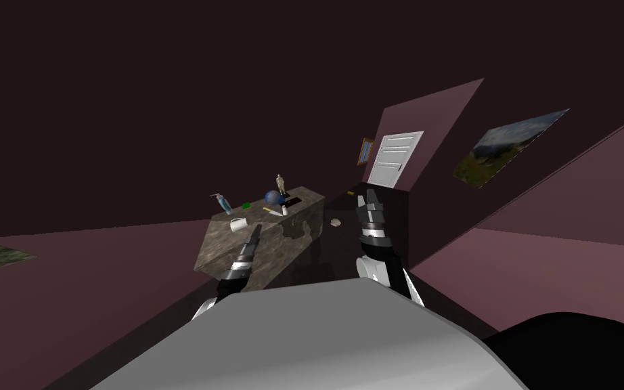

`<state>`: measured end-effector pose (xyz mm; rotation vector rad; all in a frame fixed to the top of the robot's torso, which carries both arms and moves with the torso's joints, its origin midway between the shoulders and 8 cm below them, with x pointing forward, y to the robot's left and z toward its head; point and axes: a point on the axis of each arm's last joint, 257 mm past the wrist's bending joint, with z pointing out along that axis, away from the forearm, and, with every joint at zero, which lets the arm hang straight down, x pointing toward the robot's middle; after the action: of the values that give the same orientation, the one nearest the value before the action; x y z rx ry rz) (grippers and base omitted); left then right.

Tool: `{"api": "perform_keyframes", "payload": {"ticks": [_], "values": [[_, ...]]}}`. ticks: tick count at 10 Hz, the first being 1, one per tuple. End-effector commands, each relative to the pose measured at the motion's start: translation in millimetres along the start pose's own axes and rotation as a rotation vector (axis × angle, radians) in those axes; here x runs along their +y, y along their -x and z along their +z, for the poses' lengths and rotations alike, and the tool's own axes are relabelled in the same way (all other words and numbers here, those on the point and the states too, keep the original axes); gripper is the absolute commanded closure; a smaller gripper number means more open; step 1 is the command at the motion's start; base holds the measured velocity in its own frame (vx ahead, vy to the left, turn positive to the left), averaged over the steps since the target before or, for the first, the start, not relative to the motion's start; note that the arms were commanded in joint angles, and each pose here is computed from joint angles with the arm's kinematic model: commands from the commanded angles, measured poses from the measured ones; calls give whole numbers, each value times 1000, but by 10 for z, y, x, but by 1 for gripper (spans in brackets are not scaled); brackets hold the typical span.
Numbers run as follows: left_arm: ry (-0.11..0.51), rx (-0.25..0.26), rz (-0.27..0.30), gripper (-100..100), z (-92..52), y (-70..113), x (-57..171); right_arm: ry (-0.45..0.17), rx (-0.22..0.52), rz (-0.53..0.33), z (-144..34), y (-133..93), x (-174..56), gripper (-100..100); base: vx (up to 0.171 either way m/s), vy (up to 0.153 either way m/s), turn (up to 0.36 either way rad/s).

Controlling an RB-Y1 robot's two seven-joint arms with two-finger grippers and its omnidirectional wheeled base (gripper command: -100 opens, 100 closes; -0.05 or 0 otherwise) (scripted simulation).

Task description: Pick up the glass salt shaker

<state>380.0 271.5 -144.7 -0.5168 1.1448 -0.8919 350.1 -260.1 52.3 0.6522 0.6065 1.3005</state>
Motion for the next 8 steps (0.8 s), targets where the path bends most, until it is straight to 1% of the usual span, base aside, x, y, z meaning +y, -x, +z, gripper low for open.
{"api": "perform_keyframes", "payload": {"ticks": [1,3,5,8], "values": [[32,38,50,-100,-40,-152,154,0,0,0,0,0,0,0,-45,-9,-47],[63,85,112,-100,-88,-293,312,0,0,0,0,0,0,0,-17,0,-52],[89,132,176,-100,-134,-413,463,0,0,0,0,0,0,0,18,17,-77],[115,201,280,-100,-190,-553,678,0,0,0,-1,1,0,0,72,41,-93]]}}
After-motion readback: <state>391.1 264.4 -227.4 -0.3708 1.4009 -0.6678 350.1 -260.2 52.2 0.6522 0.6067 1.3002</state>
